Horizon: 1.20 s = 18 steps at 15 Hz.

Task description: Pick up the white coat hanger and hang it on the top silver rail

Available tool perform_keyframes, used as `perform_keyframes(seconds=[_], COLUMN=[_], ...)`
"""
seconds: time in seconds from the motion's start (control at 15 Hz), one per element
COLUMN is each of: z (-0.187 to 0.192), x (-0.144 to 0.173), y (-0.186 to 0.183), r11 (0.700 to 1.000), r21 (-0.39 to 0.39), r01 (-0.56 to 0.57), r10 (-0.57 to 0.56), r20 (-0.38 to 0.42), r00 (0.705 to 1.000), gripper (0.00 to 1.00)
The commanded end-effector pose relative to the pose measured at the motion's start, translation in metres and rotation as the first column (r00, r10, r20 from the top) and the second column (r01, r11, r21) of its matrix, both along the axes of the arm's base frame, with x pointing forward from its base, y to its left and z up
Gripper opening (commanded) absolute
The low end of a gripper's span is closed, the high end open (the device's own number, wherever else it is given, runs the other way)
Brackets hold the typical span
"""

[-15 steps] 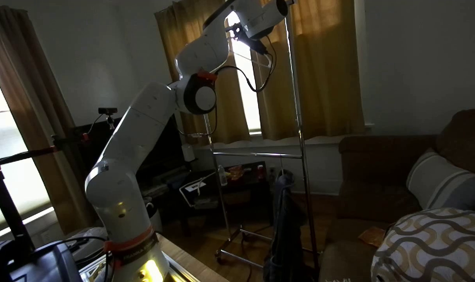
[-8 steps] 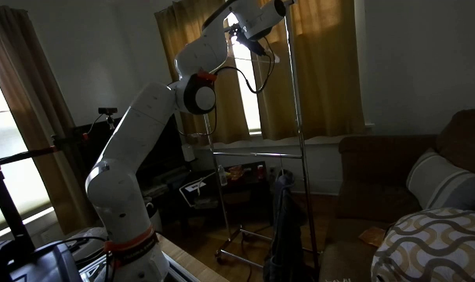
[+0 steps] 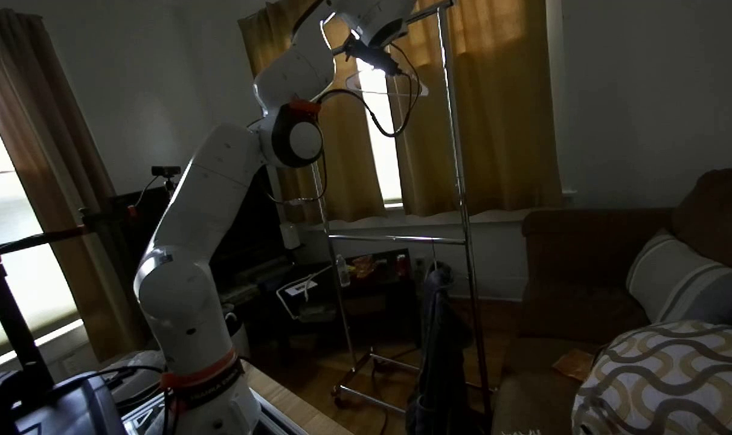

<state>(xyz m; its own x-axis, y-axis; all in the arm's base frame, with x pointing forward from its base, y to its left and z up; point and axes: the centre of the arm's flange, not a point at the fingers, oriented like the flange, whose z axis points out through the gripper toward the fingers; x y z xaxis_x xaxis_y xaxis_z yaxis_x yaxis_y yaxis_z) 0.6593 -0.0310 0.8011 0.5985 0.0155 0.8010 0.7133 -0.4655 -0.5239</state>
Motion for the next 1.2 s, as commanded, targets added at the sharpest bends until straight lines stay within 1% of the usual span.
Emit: perform_keyframes(seconds=[0.0, 0.13, 0.27, 0.47, 0.67, 0.87, 1.0, 1.13], z=[0.039, 0.042, 0.042, 0.048, 0.054, 0.061, 0.070, 0.080], x=[0.016, 0.008, 0.003, -0.011, -0.037, -0.062, -0.081, -0.097], y=[-0.002, -0.003, -0.004, 0.004, 0.014, 0.021, 0.021, 0.018], r11=[0.985, 0.965, 0.937, 0.899, 0.842, 0.775, 0.719, 0.670], r21=[-0.151, -0.228, -0.300, -0.381, -0.493, -0.589, -0.645, -0.684], r01=[0.083, 0.130, 0.182, 0.215, 0.218, 0.231, 0.259, 0.289], r10=[-0.092, -0.147, -0.207, -0.244, -0.261, -0.281, -0.299, -0.293], r20=[-0.052, -0.060, -0.053, -0.030, -0.019, 0.007, 0.049, 0.115], r00=[0.994, 0.987, 0.977, 0.969, 0.965, 0.960, 0.953, 0.949], gripper=[1.00, 1.00, 1.00, 1.00, 1.00, 1.00, 1.00, 1.00])
